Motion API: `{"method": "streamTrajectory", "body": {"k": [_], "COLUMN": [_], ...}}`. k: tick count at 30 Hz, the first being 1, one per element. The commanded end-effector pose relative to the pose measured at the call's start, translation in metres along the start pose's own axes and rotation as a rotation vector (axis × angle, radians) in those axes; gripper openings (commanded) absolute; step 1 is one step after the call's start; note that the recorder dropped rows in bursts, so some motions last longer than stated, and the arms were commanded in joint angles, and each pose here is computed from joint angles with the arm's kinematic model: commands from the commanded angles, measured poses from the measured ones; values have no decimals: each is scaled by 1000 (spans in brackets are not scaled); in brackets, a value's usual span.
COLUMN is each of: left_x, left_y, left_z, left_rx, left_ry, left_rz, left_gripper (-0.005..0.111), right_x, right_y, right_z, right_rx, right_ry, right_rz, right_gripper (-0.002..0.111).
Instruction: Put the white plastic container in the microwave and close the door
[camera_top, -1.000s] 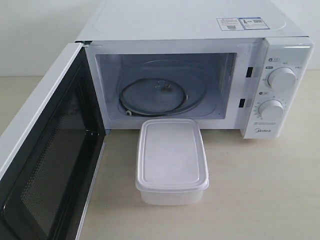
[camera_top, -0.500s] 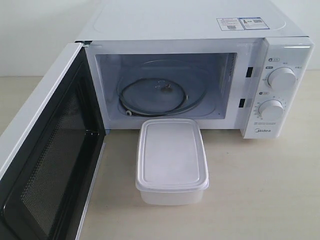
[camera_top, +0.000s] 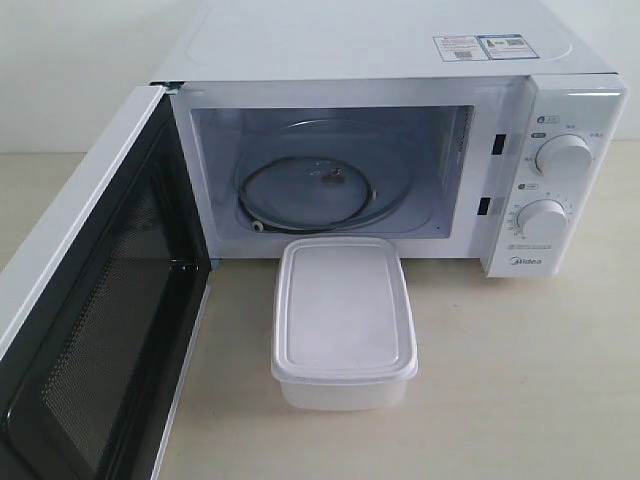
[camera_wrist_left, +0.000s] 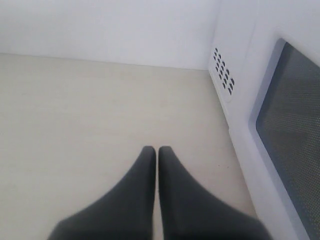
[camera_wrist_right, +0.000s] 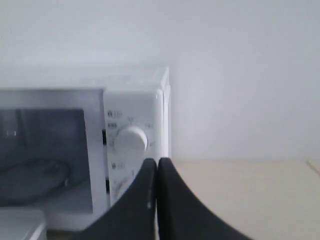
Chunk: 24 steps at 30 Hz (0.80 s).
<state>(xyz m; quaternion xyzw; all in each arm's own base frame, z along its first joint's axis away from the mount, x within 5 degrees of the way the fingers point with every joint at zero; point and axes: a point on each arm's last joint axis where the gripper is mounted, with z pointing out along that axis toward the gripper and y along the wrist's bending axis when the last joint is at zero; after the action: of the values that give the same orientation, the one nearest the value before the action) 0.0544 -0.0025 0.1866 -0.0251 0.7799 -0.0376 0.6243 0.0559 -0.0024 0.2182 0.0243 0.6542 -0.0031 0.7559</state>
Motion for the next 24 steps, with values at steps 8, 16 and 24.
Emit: {"method": "streamTrajectory", "body": {"k": [8,16,24], "left_x": [0,0,0], "left_y": [0,0,0], "left_z": [0,0,0], "left_rx": [-2,-2,-2], "left_ry": [-12,-12,-12], "left_rz": [-8,-8,-8], "left_gripper": [4,4,4], "right_x": [-50,-92,-73], "right_y": [0,2,1], "right_z": [-4,45,105], "right_rx": [3,12,19], "right_ry": [-287,-123,54], "right_rz": [19,-67,-87], "right_gripper": [0,0,0]}}
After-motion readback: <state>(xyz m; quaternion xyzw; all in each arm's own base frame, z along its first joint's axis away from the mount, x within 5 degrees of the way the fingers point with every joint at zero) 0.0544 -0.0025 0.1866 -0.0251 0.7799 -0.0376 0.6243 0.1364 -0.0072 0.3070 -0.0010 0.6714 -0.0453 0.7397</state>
